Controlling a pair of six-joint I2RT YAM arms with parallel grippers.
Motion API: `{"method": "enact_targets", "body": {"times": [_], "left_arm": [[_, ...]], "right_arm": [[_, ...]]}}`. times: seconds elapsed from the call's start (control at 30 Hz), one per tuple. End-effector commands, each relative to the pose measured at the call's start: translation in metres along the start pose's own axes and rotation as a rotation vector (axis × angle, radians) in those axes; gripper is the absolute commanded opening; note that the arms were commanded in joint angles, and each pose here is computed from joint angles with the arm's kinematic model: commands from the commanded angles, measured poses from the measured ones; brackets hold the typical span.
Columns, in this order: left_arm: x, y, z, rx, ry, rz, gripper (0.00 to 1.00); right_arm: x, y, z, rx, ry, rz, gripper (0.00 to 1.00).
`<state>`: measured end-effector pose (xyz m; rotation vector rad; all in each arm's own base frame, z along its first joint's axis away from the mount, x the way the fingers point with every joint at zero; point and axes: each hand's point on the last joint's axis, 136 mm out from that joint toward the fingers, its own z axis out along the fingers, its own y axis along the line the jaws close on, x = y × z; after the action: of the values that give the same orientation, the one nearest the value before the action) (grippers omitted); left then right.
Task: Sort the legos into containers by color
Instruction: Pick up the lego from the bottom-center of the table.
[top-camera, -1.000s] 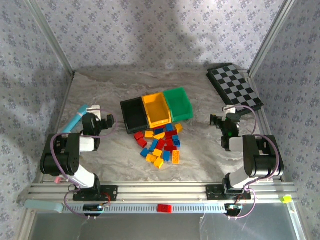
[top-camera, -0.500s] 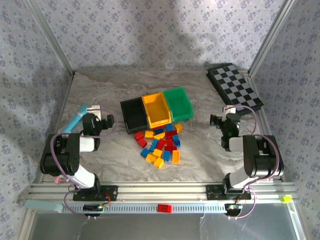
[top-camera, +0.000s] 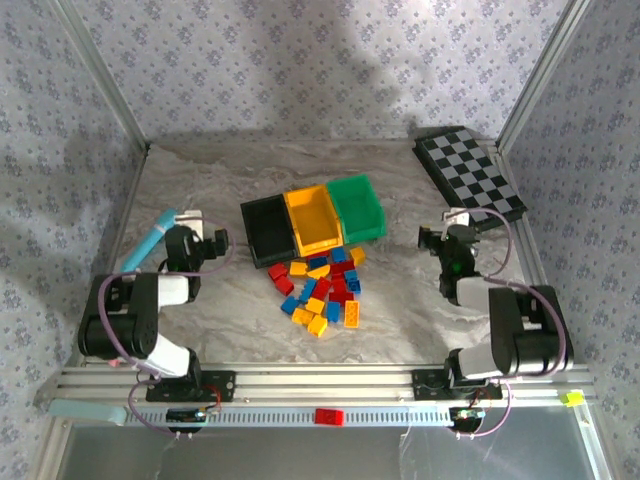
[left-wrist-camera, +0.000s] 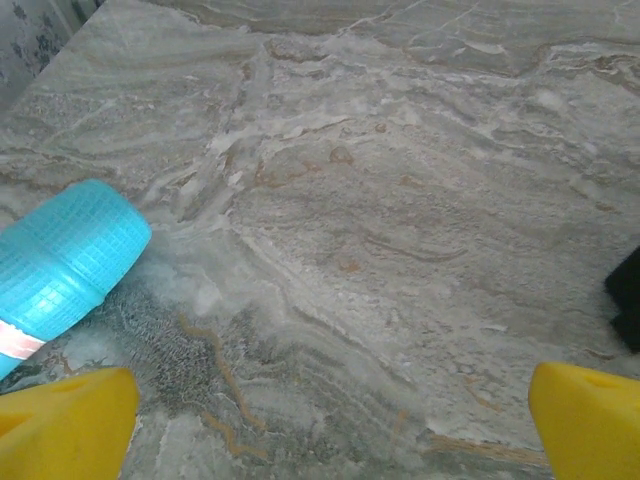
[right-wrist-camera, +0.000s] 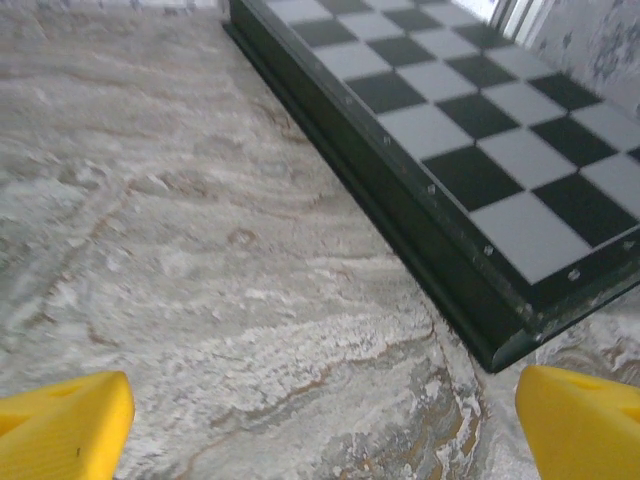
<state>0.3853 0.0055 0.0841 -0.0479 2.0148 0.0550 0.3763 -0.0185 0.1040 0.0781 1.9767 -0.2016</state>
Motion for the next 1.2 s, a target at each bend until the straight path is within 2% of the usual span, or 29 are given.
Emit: {"method": "enact_targets", "body": {"times": [0.0,0.13,0.27,0.47,0.53,0.67,0.83,0.9,1.07,1.17], "left_arm": [[-0.029,0.0,-0.012,-0.032,-0.011,0.001,1.0],[-0.034,0.007,-0.024,-0.079,0.085,-0.095,1.0],[-0.042,0.01,-0.037,-0.091,0.088,-0.182,1.0],[-0.046,-0.033,-0.059,0.161,0.094,-0.412,1.0],[-0.039,-0.046,-0.062,0.209,0.117,-0.443,1.0],[-0.032,-0.076,-0.067,0.268,0.136,-0.385,1.0],[-0.035,-0.12,-0.068,0.308,0.111,-0.215,1.0],[-0.035,-0.13,-0.066,0.325,0.117,-0.189,1.0],[-0.025,-0.137,-0.067,0.356,0.15,-0.195,1.0],[-0.03,-0.132,-0.075,0.349,0.131,-0.186,1.0]], "right_arm": [[-0.013,-0.009,-0.013,0.043,-0.006,0.025,1.0],[-0.018,-0.009,-0.032,0.008,0.063,0.119,1.0],[-0.024,0.008,-0.056,-0.156,0.157,0.248,1.0],[-0.008,0.052,-0.089,-0.363,0.342,0.395,1.0],[0.007,0.074,-0.101,-0.416,0.42,0.353,1.0],[0.039,0.109,-0.13,-0.453,0.555,0.235,1.0],[0.057,0.142,-0.165,-0.48,0.632,0.162,0.97],[0.063,0.157,-0.18,-0.514,0.664,0.14,0.94],[0.087,0.183,-0.205,-0.482,0.728,0.043,0.84],[0.095,0.197,-0.214,-0.474,0.731,-0.042,0.83]]}}
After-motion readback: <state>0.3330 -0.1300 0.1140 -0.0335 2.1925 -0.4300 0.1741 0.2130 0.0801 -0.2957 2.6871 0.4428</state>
